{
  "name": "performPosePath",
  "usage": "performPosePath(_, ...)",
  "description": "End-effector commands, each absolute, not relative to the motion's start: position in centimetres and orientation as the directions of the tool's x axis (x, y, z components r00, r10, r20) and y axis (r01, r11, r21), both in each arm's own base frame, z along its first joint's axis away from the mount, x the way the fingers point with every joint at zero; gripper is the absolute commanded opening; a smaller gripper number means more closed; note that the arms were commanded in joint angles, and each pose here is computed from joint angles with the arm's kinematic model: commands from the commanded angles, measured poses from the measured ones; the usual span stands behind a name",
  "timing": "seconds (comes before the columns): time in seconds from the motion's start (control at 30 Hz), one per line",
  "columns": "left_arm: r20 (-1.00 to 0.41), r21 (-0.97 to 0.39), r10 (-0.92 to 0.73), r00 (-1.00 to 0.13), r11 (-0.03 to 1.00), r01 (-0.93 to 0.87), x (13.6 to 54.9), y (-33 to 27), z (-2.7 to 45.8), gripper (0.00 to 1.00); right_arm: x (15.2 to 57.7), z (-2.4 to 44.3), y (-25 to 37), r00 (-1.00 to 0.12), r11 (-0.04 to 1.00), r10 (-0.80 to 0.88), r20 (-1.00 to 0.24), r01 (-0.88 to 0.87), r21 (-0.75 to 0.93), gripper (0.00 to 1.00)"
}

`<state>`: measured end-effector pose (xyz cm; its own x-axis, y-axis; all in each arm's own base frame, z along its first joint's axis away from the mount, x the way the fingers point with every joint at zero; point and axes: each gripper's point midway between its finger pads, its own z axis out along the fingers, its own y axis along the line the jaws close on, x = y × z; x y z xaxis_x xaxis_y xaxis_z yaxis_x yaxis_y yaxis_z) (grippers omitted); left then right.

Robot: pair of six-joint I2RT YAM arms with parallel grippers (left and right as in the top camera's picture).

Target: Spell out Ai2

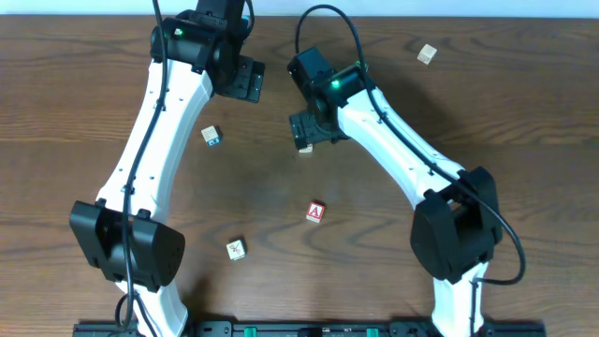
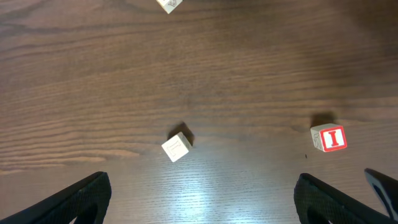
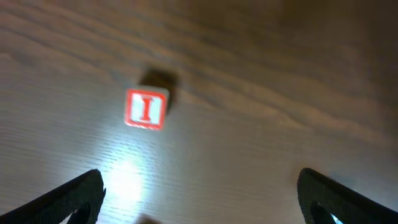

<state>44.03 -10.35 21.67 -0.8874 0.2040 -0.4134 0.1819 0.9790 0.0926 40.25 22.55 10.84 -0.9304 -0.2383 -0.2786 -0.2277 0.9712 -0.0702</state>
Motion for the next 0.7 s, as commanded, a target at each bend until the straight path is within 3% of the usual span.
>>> performPosePath(0.0, -0.431, 0.106, 0.2, -0.88, 0.98, 0.171, 43.9, -9.9, 22.5, 0.95, 41.4, 13.2, 23.8, -0.902, 0.964, -0.261, -0.345, -0.263, -0.044, 0.99)
performPosePath(0.13, -0.43, 0.106, 0.201, -0.88, 0.979, 0.171, 43.9, -9.9, 22.5, 0.95, 42.0, 13.1, 25.6, -0.906, 0.961, -0.218, -0.363, -0.263, 0.079, 0.99)
performPosePath(0.27, -0.429, 0.106, 0.2, -0.881, 0.98, 0.171, 43.9, -9.9, 22.5, 0.96, 42.8, 11.7, 23.7, -0.916, 0.982, -0.185, -0.355, -0.19, -0.02, 0.99)
performPosePath(0.47, -0.421, 0.107, 0.201, -0.884, 0.979, 0.172, 43.7, -9.9, 22.4, 0.95, 42.8, 9.0, 24.9, -0.928, 0.978, -0.197, -0.317, -0.209, 0.005, 0.99)
performPosePath(0.67, -0.415, 0.108, 0.203, -0.887, 0.979, 0.173, 43.5, -9.8, 22.3, 0.95, 44.6, 11.8, 26.1, -0.906, 0.982, -0.155, -0.395, -0.186, 0.043, 0.96)
